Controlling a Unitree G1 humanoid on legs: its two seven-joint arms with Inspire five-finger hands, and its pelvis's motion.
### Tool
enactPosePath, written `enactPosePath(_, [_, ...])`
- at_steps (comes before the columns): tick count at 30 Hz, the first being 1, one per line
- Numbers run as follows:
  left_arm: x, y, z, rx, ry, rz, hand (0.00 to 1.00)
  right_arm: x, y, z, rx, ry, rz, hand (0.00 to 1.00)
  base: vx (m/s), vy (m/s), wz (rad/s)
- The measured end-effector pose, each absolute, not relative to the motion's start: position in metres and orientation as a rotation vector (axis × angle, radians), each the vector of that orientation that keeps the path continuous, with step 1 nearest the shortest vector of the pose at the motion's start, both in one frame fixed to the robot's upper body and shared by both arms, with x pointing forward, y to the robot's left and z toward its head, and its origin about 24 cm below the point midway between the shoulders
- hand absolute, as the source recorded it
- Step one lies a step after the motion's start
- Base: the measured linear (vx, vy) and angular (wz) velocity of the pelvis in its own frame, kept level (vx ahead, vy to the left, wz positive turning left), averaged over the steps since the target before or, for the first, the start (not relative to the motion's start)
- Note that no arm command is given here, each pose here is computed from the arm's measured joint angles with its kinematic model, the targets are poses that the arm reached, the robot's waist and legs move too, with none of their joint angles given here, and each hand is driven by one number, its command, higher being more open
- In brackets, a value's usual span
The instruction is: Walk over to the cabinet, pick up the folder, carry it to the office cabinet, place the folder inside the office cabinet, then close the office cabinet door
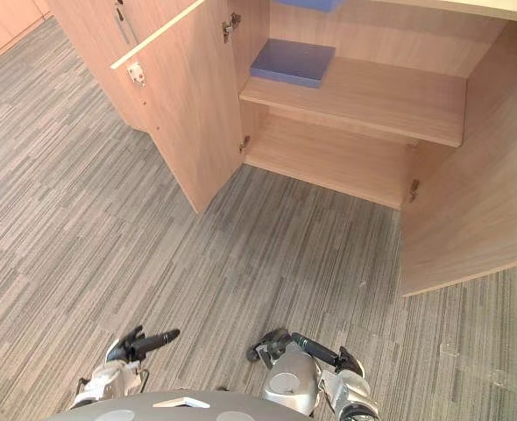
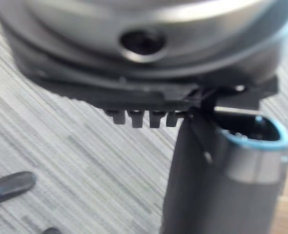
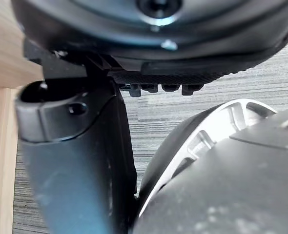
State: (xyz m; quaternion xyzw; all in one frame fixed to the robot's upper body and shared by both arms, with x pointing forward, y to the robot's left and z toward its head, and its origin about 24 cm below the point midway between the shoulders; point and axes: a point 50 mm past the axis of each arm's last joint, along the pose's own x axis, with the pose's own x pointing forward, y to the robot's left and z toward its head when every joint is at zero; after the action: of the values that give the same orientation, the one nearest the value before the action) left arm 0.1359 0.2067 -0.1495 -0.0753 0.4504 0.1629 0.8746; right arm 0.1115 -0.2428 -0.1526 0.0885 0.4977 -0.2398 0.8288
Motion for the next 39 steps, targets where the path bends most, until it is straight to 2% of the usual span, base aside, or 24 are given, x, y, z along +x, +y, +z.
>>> enactPosePath(3, [0.143,0.209,-0.147,-0.159,0.928,0.359,1.0,0.111,-0.241,-0.153,0.19,1.059,-0.512,1.0,0.02,-0.1,-0.19])
enactPosePath(7, [0.123,0.208,-0.155,-0.172,1.004,0.388,1.0,0.109,-0.243,-0.153,0.171,1.065,-0.502,1.0,0.16,-0.079,-0.6])
enactPosePath(11, [0.123,0.209,-0.154,-0.208,0.986,0.419,1.0,0.103,-0.239,-0.157,0.186,1.107,-0.504,1.0,0.21,-0.088,-0.53])
enactPosePath(17, [0.123,0.212,-0.153,-0.22,0.972,0.428,1.0,0.116,-0.241,-0.153,0.156,1.09,-0.473,1.0,0.1,0.014,-0.79])
enactPosePath(23, [0.112,0.211,-0.156,-0.23,0.991,0.43,1.0,0.098,-0.244,-0.157,0.093,1.147,-0.449,1.0,0.16,0.055,-0.41])
enactPosePath(31, [0.099,0.208,-0.159,-0.255,1.013,0.446,1.0,0.098,-0.241,-0.158,0.121,1.138,-0.459,1.0,0.22,0.185,-0.27])
enactPosePath(34, [0.103,0.218,-0.156,-0.256,0.98,0.483,1.0,0.094,-0.226,-0.162,0.146,1.158,-0.425,1.0,0.2,0.257,-0.12])
enactPosePath(39, [0.104,0.22,-0.154,-0.257,0.969,0.484,1.0,0.091,-0.228,-0.163,0.172,1.154,-0.448,1.0,0.17,0.19,0.02])
